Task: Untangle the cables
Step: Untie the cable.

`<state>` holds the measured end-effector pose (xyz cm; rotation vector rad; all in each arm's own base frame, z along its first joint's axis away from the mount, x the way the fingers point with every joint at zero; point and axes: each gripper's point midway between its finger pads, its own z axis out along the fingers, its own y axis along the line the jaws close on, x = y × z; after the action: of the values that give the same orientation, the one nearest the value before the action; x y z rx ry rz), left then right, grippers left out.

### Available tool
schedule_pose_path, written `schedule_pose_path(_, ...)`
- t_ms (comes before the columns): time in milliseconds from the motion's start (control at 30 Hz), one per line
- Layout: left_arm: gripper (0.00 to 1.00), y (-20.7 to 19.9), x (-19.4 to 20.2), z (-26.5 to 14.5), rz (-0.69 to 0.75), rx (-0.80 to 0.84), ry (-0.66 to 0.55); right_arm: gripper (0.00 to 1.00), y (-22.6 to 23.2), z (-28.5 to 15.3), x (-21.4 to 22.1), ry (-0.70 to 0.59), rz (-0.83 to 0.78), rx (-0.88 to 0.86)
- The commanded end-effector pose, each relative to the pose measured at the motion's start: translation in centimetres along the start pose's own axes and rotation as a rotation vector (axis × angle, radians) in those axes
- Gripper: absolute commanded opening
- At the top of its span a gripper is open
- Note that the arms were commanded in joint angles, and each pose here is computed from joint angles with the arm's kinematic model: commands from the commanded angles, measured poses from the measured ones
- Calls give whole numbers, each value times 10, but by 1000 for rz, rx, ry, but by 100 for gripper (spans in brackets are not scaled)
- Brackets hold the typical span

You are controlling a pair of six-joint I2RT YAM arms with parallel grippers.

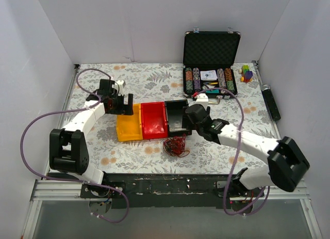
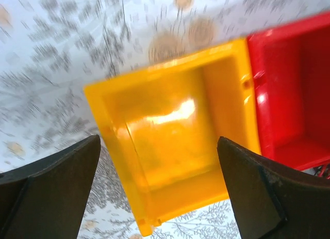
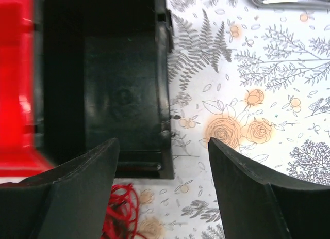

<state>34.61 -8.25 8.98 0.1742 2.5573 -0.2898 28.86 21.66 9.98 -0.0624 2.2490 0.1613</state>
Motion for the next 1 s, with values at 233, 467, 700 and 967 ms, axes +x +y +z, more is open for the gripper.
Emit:
schedule_pose_path(233, 98, -75, -32, -99, 280, 365, -104, 75, 84, -65, 34, -13, -90, -372)
schedule_pose_path(467, 98, -146, 39, -121, 612, 566, -93, 72, 97, -55, 62, 34, -116, -398)
schedule_pose_path(700, 98, -178, 89, -108, 786, 669, -90, 42, 95, -65, 99, 110, -105, -449)
schedule_pose_path(967, 98, -202, 119, -81, 960, 693, -114, 25, 87, -84, 119, 130, -72, -489)
